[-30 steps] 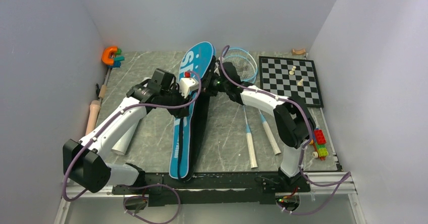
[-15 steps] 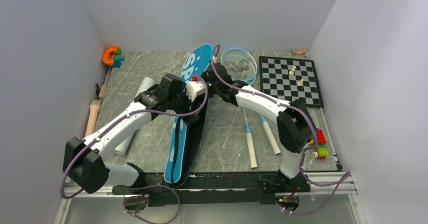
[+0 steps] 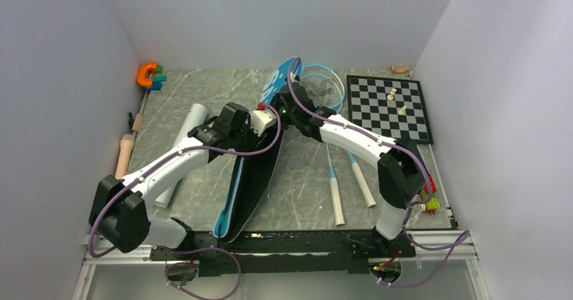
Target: Pack up the badminton gear
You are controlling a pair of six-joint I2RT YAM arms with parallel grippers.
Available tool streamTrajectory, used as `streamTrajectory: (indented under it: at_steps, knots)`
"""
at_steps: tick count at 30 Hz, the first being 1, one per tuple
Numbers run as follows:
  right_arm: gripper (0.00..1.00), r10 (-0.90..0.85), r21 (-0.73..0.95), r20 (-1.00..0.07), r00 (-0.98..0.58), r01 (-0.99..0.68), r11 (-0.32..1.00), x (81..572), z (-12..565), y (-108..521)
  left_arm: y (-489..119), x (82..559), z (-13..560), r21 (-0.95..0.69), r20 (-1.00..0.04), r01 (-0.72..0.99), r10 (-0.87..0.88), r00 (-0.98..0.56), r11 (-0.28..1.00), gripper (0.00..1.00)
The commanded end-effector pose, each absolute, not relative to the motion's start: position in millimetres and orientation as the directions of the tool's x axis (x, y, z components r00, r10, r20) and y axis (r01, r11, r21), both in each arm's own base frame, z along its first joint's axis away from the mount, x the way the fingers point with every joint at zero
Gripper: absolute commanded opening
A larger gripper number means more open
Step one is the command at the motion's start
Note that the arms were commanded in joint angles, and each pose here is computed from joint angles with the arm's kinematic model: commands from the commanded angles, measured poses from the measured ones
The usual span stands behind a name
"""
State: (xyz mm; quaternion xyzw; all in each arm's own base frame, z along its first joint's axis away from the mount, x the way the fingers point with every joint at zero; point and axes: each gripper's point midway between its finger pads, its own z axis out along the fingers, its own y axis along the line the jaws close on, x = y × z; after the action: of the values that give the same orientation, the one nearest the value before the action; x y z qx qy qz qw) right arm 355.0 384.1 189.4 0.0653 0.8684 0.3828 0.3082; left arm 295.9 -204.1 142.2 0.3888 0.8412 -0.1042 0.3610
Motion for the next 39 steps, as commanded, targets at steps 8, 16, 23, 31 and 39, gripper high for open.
streamTrajectory:
  at_steps: [8, 16, 23, 31, 39]
  knots:
    - [0.42, 0.368, 0.800, -0.479, -0.797, -0.223, 0.558, 348.7, 237.0, 394.0, -199.7, 298.8, 143.1, 0.047, -0.696, 0.718, 0.538, -0.476, 0.695, 0.00]
    - [0.66, 0.349, 0.789, -0.517, -0.782, -0.277, 0.548, 351.6, 257.0, 362.9, -190.4, 304.5, 150.8, 0.029, -0.695, 0.677, 0.502, -0.515, 0.735, 0.00]
    - [0.75, 0.341, 0.721, -0.592, -0.730, -0.291, 0.629, 352.1, 266.3, 297.2, -184.7, 302.5, 146.4, -0.119, -0.601, 0.598, 0.422, -0.679, 0.793, 0.00]
    - [0.79, 0.356, 0.507, -0.666, -0.655, -0.048, 0.861, 374.4, 221.6, 170.8, -170.7, 313.9, 161.3, -0.183, -0.593, 0.529, 0.336, -0.732, 0.829, 0.00]
    - [0.73, 0.333, 0.323, -0.611, -0.719, 0.158, 0.933, 380.4, 138.5, 109.4, -171.2, 322.9, 195.1, -0.254, -0.625, 0.524, 0.276, -0.730, 0.813, 0.00]
